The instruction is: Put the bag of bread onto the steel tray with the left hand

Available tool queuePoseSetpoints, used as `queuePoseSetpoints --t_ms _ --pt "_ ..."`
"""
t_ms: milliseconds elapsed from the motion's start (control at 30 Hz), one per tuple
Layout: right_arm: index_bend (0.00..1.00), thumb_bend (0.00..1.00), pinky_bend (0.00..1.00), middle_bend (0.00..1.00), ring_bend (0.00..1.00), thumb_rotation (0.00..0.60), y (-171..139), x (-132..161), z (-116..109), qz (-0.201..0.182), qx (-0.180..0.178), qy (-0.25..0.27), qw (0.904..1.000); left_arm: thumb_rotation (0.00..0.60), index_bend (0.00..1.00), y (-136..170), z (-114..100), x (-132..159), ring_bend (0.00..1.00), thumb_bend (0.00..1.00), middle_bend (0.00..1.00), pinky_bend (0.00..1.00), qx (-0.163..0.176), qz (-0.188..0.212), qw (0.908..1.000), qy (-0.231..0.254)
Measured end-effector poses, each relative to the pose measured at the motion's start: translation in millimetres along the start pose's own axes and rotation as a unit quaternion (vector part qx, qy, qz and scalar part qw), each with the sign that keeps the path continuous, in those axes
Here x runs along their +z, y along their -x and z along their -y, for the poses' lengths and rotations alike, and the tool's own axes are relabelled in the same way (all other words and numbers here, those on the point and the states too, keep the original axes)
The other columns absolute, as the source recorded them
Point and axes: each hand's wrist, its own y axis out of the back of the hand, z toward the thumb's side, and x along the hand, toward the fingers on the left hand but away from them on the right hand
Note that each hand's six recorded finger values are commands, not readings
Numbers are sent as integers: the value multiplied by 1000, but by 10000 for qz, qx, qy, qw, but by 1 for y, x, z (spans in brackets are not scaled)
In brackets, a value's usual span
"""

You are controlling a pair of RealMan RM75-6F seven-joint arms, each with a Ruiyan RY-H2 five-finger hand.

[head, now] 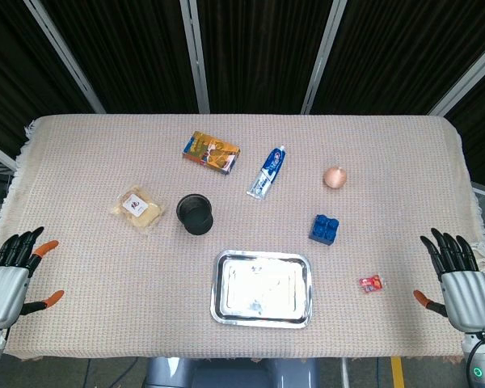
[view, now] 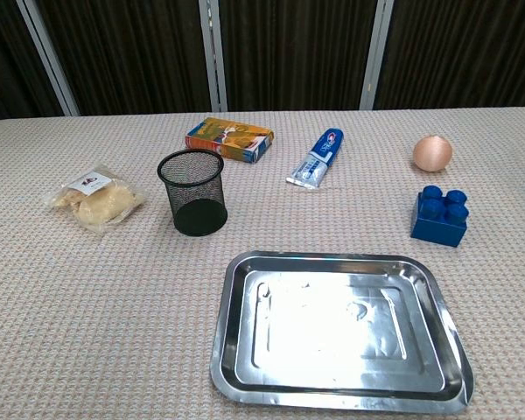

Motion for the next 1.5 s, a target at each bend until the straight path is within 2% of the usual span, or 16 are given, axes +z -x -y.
queuePoseSetpoints --t_ms 700,900,1000,1200,1367,1500 --pt "68 0 20 0 0 600 -2 -4 -2 30 -31 11 10000 562 192 -3 1 2 0 26 0 0 -38 32 10000 -8" --pt "68 0 20 0 0 600 -1 -4 -1 25 -14 1 10000 560 183 -14 7 4 0 26 0 0 -182 101 9997 -88" --pt "68 0 20 0 0 600 0 -4 0 15 2 1 10000 560 180 -24 12 5 0 27 0 0 -304 164 9993 -110" --pt "68 0 20 0 0 600 0 -4 -1 31 -3 -9 10000 563 147 -55 28 13 0 35 0 0 -759 350 9963 -207" --pt "68 0 20 0 0 600 -2 -6 -1 73 6 -19 10000 565 117 -92 42 22 0 37 0 0 -1197 469 9911 -353" --pt "68 0 21 0 0 600 -2 -7 -2 92 -4 -30 10000 573 78 -126 47 35 0 38 0 0 -1336 552 9884 -477"
